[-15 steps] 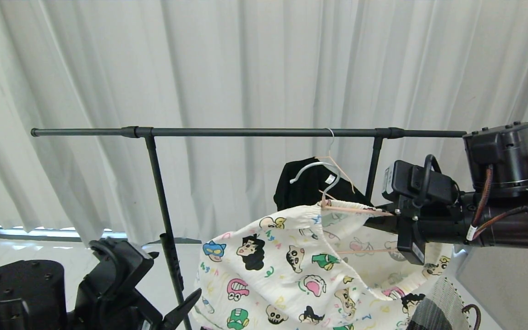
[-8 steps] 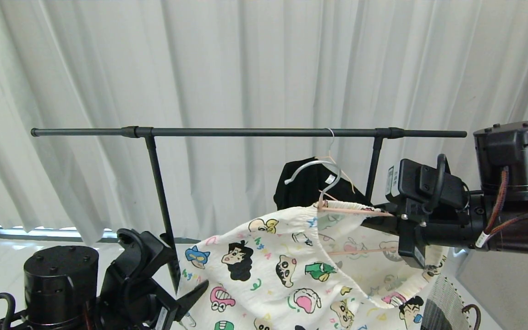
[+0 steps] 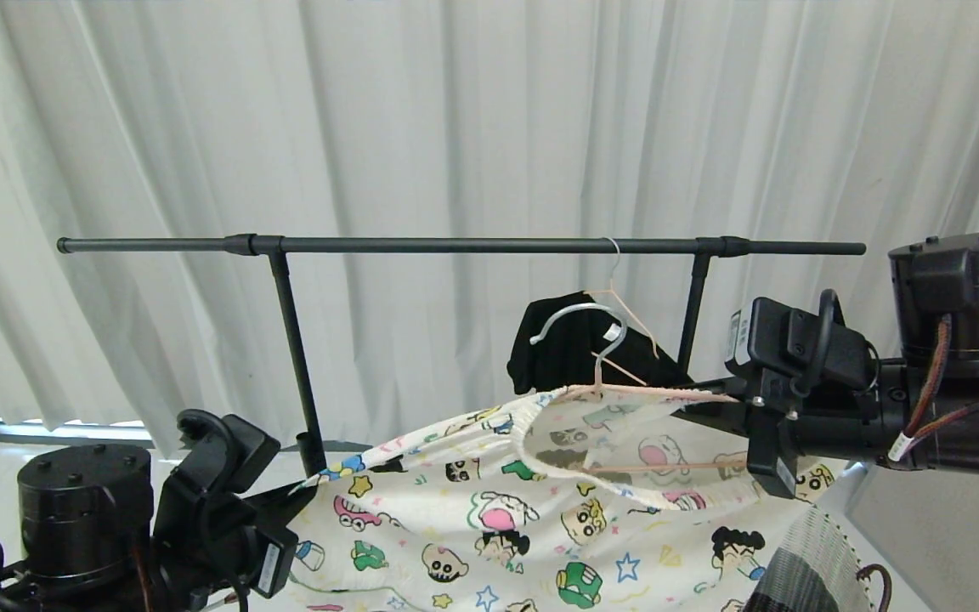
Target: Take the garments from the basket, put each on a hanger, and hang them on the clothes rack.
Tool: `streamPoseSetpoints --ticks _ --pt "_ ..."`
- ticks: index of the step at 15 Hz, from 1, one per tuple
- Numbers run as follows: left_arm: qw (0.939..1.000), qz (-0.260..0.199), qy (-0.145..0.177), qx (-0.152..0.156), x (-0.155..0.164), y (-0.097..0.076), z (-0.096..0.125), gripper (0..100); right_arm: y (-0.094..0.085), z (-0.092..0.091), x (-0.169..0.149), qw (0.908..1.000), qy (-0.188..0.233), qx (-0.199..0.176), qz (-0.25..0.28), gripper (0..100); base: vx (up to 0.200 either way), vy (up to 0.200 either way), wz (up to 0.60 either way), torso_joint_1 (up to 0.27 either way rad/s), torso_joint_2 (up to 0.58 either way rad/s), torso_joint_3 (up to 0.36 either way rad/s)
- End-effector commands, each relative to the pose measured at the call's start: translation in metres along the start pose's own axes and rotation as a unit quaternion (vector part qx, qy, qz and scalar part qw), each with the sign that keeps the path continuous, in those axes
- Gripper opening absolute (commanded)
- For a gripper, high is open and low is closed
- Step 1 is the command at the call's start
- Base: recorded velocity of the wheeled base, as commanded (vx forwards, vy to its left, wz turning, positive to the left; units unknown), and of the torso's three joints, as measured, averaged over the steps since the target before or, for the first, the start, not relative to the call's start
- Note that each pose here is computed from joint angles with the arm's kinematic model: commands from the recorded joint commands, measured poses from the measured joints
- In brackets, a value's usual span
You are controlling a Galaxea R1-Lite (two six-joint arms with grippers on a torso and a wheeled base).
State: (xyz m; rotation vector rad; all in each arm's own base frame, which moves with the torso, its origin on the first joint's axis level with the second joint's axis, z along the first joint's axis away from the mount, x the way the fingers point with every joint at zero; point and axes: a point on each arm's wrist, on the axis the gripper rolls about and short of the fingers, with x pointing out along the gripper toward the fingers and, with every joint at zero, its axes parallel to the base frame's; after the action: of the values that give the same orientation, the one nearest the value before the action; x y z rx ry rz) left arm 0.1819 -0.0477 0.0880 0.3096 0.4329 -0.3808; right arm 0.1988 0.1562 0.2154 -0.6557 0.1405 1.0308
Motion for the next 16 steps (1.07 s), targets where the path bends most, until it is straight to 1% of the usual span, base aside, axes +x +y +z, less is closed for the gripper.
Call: streamPoseSetpoints --ticks 1,2,5,8,10,11,12,13,15,16 --pt "0.9998 0.017 0.006 -0.009 0.000 0.007 -0.003 0 -0.002 -0.001 -0.001 1.0000 0.002 0.004 -0.003 0 0.000 0.000 0.00 0.000 0.00 0.000" --pt "0.9997 0.019 0.008 -0.011 0.000 0.008 -0.003 0 -0.002 -0.001 -0.001 1.0000 0.001 0.007 -0.004 0 0.000 0.000 0.00 0.000 0.00 0.000" --pt "0.9997 0.016 0.014 -0.013 -0.002 0.006 -0.007 0 -0.002 0.000 -0.001 0.9994 -0.003 0.033 -0.006 0 0.000 0.000 0.00 0.000 0.00 0.000" --pt "0.9999 0.010 0.009 -0.008 -0.003 0.003 -0.005 0 -0.004 0.002 0.001 0.9979 -0.016 0.061 -0.013 0 0.000 0.000 0.00 0.000 0.00 0.000" --pt "0.9998 0.010 -0.016 -0.003 -0.003 0.002 0.000 0 -0.004 0.004 0.001 0.9971 -0.019 0.072 -0.015 0 0.000 0.000 0.00 0.000 0.00 0.000" --pt "0.9993 0.009 -0.035 0.003 -0.002 0.000 0.005 0 -0.002 0.007 0.002 0.9960 -0.024 0.085 -0.011 0 0.000 0.000 0.00 0.000 0.00 0.000" --pt "0.9989 0.005 -0.047 0.008 -0.002 -0.002 0.008 0 -0.001 0.012 0.002 0.9951 -0.029 0.094 -0.009 0 0.000 0.000 0.00 0.000 0.00 0.000" --pt "0.9985 0.004 -0.053 0.010 -0.002 -0.002 0.010 0 0.000 0.015 0.004 0.9943 -0.031 0.101 -0.011 0 0.000 0.000 0.00 0.000 0.00 0.000" --pt "0.9987 0.002 -0.051 0.009 -0.002 -0.003 0.008 0 -0.001 0.020 0.007 0.9937 -0.033 0.106 -0.017 0 0.000 0.000 0.00 0.000 0.00 0.000" --pt "0.9986 0.004 -0.052 0.010 -0.002 -0.003 0.009 100 -0.002 0.021 0.007 0.9937 -0.034 0.105 -0.018 0 0.000 0.000 0.00 0.000 0.00 0.000"
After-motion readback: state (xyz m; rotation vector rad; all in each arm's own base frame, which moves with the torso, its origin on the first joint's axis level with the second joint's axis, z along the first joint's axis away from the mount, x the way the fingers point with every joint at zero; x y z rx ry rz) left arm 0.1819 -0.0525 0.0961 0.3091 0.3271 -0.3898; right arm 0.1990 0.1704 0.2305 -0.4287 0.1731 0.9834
